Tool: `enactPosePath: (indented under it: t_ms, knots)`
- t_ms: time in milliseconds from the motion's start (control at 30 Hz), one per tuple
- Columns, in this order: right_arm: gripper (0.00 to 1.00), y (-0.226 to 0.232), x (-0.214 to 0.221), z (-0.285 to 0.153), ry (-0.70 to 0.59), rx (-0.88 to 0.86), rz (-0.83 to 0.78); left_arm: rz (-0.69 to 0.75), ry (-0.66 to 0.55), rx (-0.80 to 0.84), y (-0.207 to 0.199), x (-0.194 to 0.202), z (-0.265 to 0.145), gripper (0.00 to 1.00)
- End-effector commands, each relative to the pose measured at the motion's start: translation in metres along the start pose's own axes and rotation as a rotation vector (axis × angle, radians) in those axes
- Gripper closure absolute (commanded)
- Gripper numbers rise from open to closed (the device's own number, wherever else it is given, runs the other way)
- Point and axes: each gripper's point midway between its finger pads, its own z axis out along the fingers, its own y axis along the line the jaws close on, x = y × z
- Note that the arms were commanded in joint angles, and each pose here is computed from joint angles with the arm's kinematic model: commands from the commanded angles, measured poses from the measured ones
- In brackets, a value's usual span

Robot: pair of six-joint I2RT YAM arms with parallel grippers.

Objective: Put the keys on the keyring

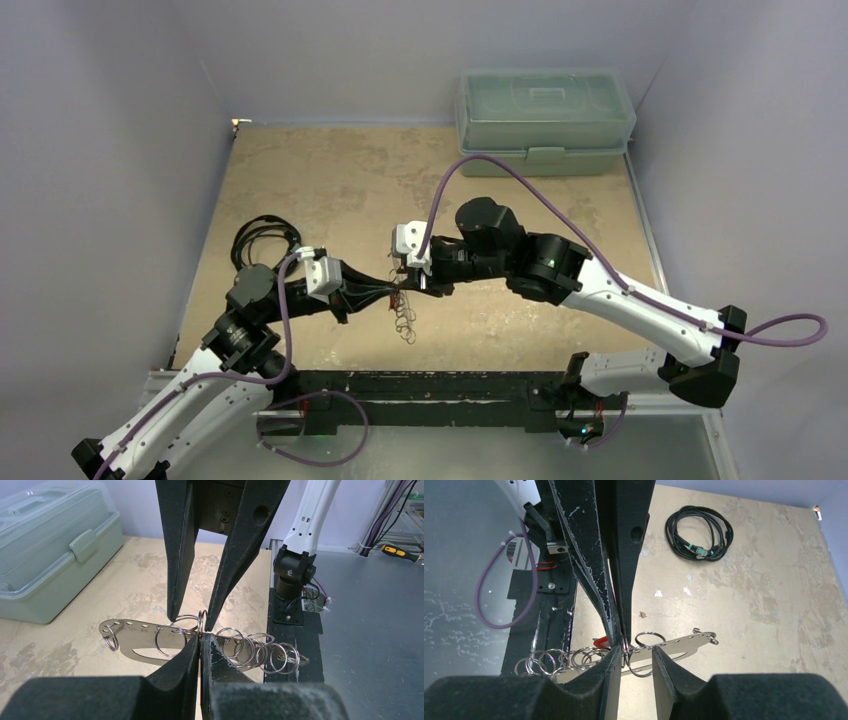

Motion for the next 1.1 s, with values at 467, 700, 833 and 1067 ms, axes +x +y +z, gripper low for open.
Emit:
enactPosePath:
  t_ms: [467, 700, 833, 1067]
  knots:
    - [0.81, 0.000, -0.023, -0.002, -0.055, -0.022, -0.032, 0.042, -0.031, -0.015, 0.005, -0.010, 0.001, 1.00]
    - [1.00, -0.001, -0.022, 0.000, -0.051, -0.020, -0.033, 0.041, -0.030, -0.016, 0.005, -0.009, 0.002, 1.00]
    - [1.00, -0.003, -0.023, -0.002, -0.067, -0.002, -0.040, 0.040, -0.030, -0.033, 0.007, -0.010, 0.001, 1.00]
    - [1.00, -0.004, -0.030, -0.017, -0.159, 0.059, -0.044, 0.060, -0.052, -0.120, 0.018, -0.019, -0.006, 0.69]
